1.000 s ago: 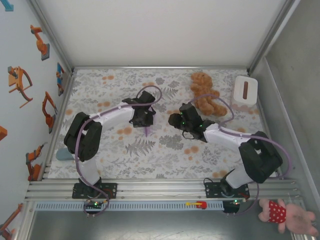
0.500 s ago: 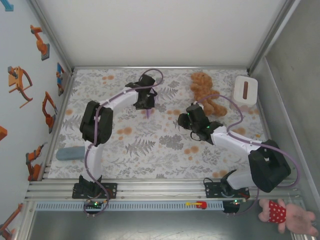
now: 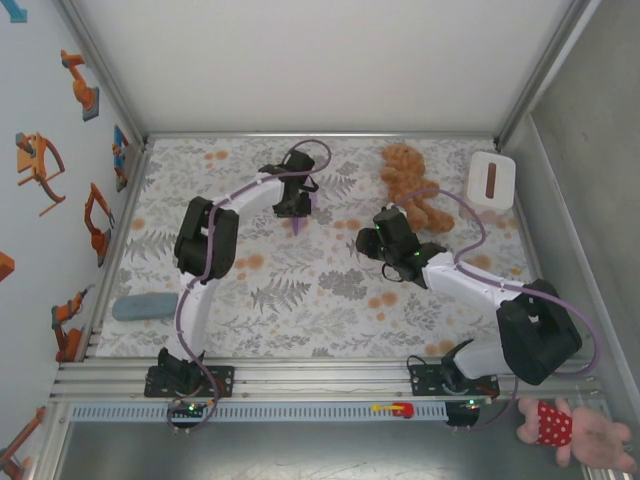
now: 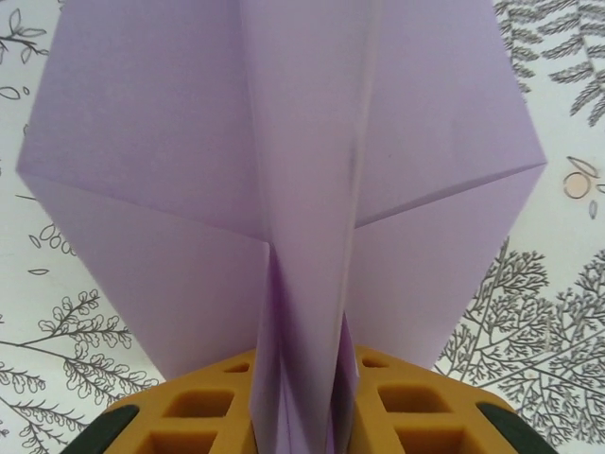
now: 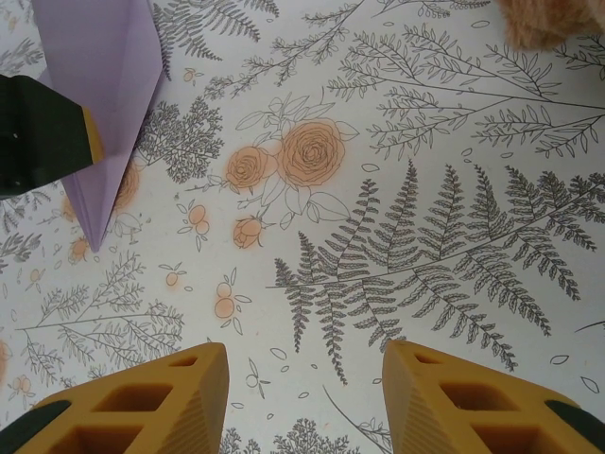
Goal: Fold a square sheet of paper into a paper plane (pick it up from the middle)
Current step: Move a paper plane to the center of the table.
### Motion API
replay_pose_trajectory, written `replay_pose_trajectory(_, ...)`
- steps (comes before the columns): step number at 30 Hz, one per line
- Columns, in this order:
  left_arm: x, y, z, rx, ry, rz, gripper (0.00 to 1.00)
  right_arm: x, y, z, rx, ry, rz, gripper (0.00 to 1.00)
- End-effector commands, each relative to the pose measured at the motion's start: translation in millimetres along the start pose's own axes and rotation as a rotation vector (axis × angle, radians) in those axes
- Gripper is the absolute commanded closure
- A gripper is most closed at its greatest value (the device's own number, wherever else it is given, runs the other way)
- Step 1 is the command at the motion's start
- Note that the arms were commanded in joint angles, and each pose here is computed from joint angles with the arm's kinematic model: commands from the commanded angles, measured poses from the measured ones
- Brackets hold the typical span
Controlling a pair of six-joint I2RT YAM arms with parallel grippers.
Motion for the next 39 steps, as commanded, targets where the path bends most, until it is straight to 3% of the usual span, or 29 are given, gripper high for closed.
replay_pose_trajectory(1, 4.9, 1.2, 4.5, -0.007, -0.030, 0.021, 0.74, -0.2, 3.1, -6.4, -0.011, 0.016, 0.013, 0.54)
replay_pose_trajectory(29, 36.1, 22.9, 6.6, -0.054, -0.160, 0.150, 0.53, 4.8, 3.9, -5.1, -0.007, 0.022, 0.030, 0.56)
replay_pose_trajectory(39, 12.9, 6.2, -0.9, -0.062, -0.089, 0.108, 0.47, 2.3, 1.3, -6.5, -0.006, 0.040, 0.015, 0.56)
Point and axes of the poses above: each hand's point on the last joint's axis, 136 mm out from that joint toward the fingers, its own x axis out along the fingers, its own z axis along the line the jaws close on, y = z × x, the point moved 8 cm from there along -x, back along the fingers, and after that the axes turned 7 degrees about x, right-handed, at the moved point
